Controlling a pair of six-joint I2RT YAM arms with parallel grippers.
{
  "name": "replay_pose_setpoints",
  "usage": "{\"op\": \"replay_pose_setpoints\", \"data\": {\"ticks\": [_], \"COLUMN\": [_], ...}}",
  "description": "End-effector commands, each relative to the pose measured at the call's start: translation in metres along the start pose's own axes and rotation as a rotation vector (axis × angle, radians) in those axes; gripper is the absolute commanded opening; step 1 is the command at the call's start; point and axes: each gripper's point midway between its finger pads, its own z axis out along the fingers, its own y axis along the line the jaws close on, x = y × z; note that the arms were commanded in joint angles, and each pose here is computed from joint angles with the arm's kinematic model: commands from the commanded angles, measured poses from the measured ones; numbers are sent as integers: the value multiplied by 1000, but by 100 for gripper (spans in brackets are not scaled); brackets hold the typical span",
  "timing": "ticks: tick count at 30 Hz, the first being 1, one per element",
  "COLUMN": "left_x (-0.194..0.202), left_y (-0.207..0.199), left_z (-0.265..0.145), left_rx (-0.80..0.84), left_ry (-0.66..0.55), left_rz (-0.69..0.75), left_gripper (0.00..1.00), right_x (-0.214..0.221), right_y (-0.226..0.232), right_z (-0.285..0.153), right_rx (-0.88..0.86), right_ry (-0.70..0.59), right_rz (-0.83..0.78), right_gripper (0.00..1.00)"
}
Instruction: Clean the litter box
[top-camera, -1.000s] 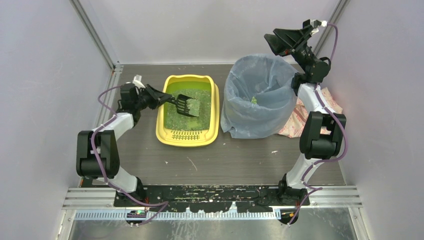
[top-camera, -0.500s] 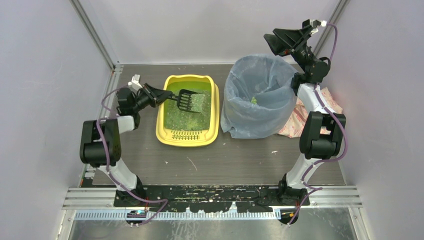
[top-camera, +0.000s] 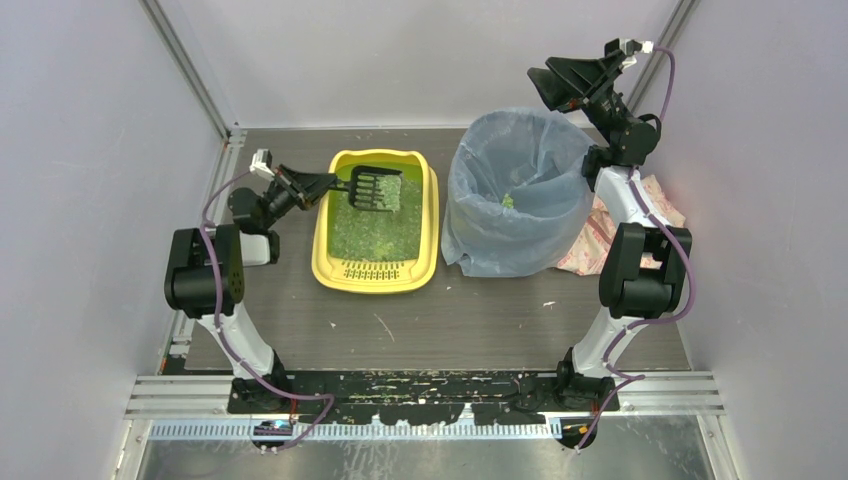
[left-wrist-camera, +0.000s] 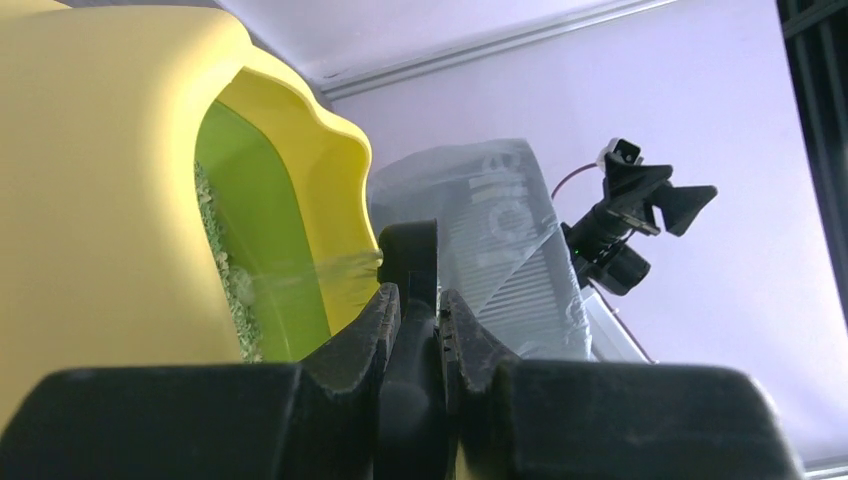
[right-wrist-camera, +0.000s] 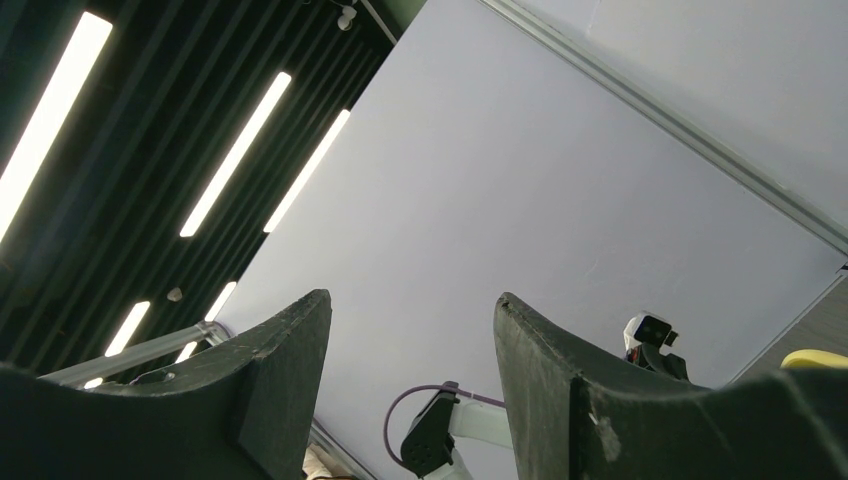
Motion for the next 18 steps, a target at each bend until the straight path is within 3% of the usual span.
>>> {"op": "replay_pose_setpoints", "data": {"ticks": [1,10,15,18], "left_x": [-9,-11,-13,-21], "left_y": [-20,-36,-49,-43], "left_z": [-5,-5,4,9], "left_rx": [86,114,155,153], "left_ry": [-30,-20,79,112], "left_rz": [35,38,97,42], "left_gripper": [0,0,0,0], "right_x": [8,21,19,6], "right_y": [10,18,19,23], "right_z": [3,-3,-2,7], "right_rx": [-43,-30,-27,-37], "right_ry": [20,25,19,-4], "right_rz": [-39,-36,-42,-38], "right_gripper": [66,66,66,65]}}
